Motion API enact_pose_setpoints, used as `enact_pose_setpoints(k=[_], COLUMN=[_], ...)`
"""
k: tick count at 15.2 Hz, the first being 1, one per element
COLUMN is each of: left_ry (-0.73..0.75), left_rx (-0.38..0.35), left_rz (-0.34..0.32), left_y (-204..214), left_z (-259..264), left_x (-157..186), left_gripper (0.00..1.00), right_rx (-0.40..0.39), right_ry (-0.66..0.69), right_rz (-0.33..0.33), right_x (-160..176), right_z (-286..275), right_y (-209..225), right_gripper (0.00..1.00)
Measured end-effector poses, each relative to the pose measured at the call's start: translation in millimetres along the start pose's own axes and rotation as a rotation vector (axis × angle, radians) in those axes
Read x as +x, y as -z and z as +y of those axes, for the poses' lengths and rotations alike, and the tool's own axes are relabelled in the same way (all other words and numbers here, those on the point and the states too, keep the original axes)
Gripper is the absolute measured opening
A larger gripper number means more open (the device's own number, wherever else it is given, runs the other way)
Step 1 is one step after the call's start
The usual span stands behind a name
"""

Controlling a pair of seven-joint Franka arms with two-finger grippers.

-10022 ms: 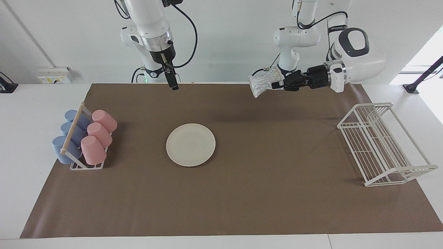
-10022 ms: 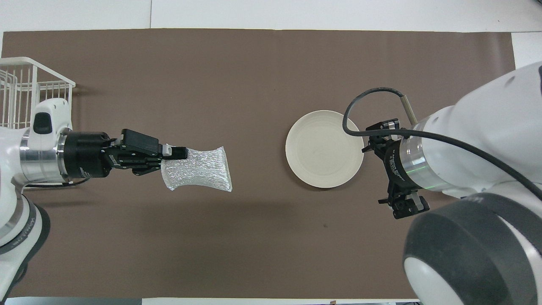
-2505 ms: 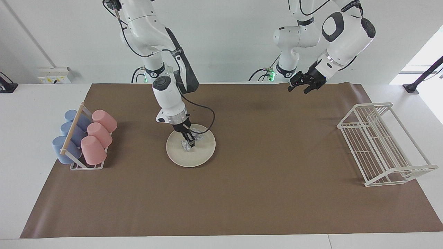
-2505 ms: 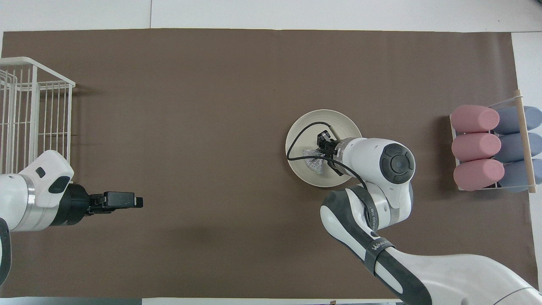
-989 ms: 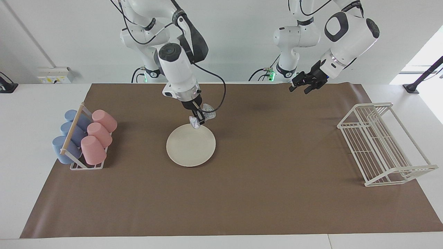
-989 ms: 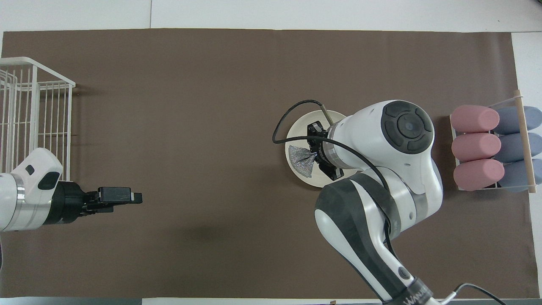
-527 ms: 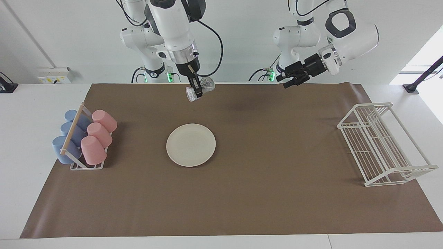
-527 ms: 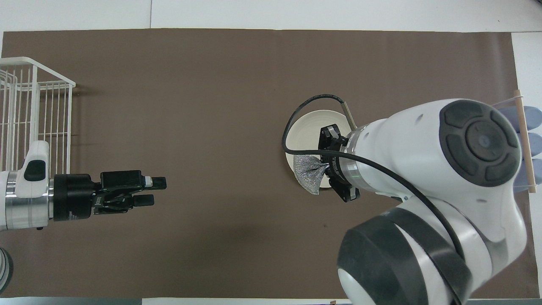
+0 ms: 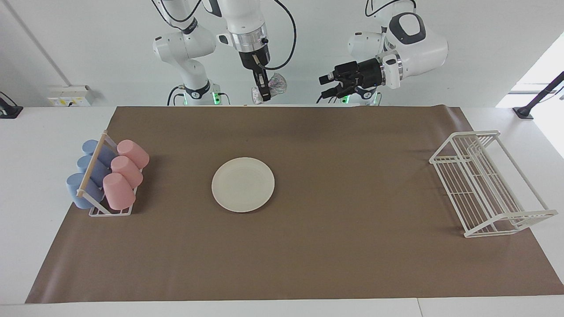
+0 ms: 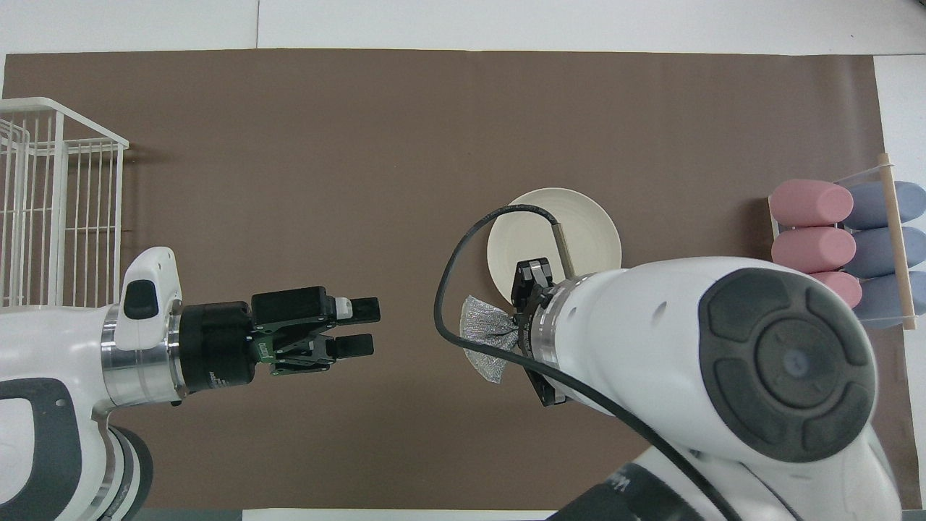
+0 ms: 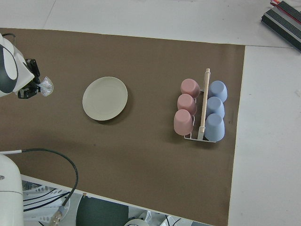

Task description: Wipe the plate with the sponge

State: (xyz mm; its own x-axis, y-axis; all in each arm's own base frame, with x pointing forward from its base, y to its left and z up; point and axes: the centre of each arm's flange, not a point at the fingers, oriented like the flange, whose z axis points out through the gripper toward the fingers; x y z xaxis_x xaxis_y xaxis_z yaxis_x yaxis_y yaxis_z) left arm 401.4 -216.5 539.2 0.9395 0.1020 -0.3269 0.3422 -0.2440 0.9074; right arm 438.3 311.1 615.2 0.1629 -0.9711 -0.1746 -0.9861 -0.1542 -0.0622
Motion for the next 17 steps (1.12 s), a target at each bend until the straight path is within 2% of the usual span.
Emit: enact_pose_setpoints(k=[1,6,11,12,14,17], left_ry=[-0.003,-0.05,-0.075,-0.077,-0.08,-0.078], left_rx=[-0.004,0.014,0.027,0.029,0.032,0.034], left_rz=[-0.007,0.036,0.066,0.08,0.102,0.116], left_y=[-7.7,-66.8,-82.3,-83.2,-84.3,-89.2], left_z=[1.3,6.2,6.5,6.4,6.4,9.0], left_x=[-4.3,-40.1,-52.6,-52.9,-51.9,-54.2], left_gripper=[1.0,1.0,1.0,0.93,0.65,0.33], right_rx=[0.0,-0.002,-0.002,-0.002,-0.002,-0.003], right_ry=[0.005,0.008,0.008,0.008,0.009,0.009], right_rz=[-0.001,0.0,0.0,0.0,0.0,0.002], right_x=[-2.3,-4.0,-4.0,-4.0,-4.0,-3.3], right_z=[1.0,2.0,2.0,2.0,2.0,1.3], right_y=[0.0,-0.3,-0.4,-0.4,-0.4,-1.2], right_gripper=[0.11,0.11,0.11,0.11,0.11,0.11])
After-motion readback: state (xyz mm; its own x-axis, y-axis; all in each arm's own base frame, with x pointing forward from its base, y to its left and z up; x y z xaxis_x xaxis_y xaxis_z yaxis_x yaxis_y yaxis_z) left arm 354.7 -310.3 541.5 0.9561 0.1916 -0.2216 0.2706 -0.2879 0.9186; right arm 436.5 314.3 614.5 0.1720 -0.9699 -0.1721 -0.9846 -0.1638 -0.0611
